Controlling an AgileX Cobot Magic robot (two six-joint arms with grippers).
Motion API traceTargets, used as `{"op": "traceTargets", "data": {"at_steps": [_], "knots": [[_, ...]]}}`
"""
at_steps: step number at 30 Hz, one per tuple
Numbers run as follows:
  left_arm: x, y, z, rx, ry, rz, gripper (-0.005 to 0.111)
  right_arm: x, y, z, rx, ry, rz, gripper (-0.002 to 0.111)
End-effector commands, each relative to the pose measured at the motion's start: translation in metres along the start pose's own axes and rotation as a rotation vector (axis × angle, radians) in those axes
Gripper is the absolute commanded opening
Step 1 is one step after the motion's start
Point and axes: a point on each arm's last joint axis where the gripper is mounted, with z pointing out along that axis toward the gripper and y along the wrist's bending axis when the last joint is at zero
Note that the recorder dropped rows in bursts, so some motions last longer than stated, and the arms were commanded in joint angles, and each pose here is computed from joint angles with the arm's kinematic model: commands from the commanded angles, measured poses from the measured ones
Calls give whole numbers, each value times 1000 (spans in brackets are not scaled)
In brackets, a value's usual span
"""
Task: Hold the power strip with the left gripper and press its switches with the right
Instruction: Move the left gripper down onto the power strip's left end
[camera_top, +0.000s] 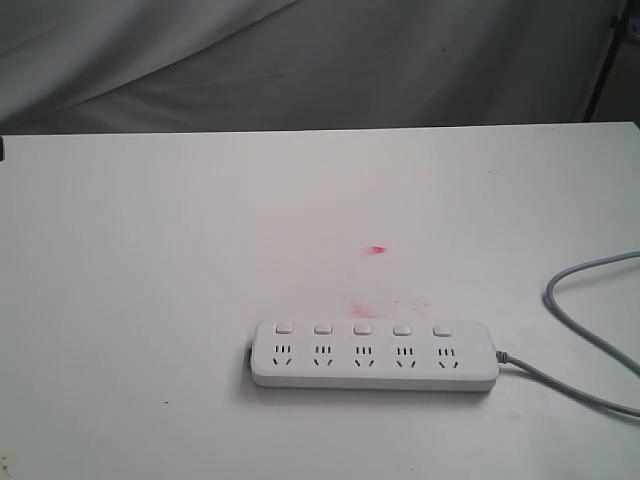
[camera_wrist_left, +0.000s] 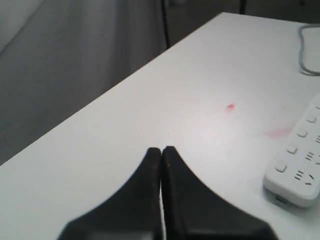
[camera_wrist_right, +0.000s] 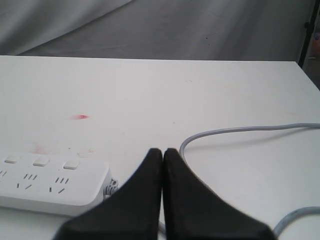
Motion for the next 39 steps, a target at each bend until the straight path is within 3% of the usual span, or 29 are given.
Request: {"op": "traceTargets", "data": {"at_steps": [1,9,15,21,24,29,31,34,39], "knots": [[-4,5,24,138,52,78,0,1,0,0,3,-3,0,0],[23,19,76,320,101,23,0,1,0,0,3,-3,0,0],[61,6,114,451,290,65,0,1,0,0,3,-3,0,0],[70,-15,140,573,314,68,3,1,0,0,3,-3,0,0],[69,-24,148,607,317,81,14,1,0,0,3,-3,0,0],[69,-38,161,655,323,95,54,1,0,0,3,-3,0,0],[69,-43,166,662,330,105,65,1,0,0,3,-3,0,0],[73,-48,175,666,332,91,71,1,0,0,3,-3,0,0],[81,-62,190,704,348,78,71,1,0,0,3,-3,0,0]]}}
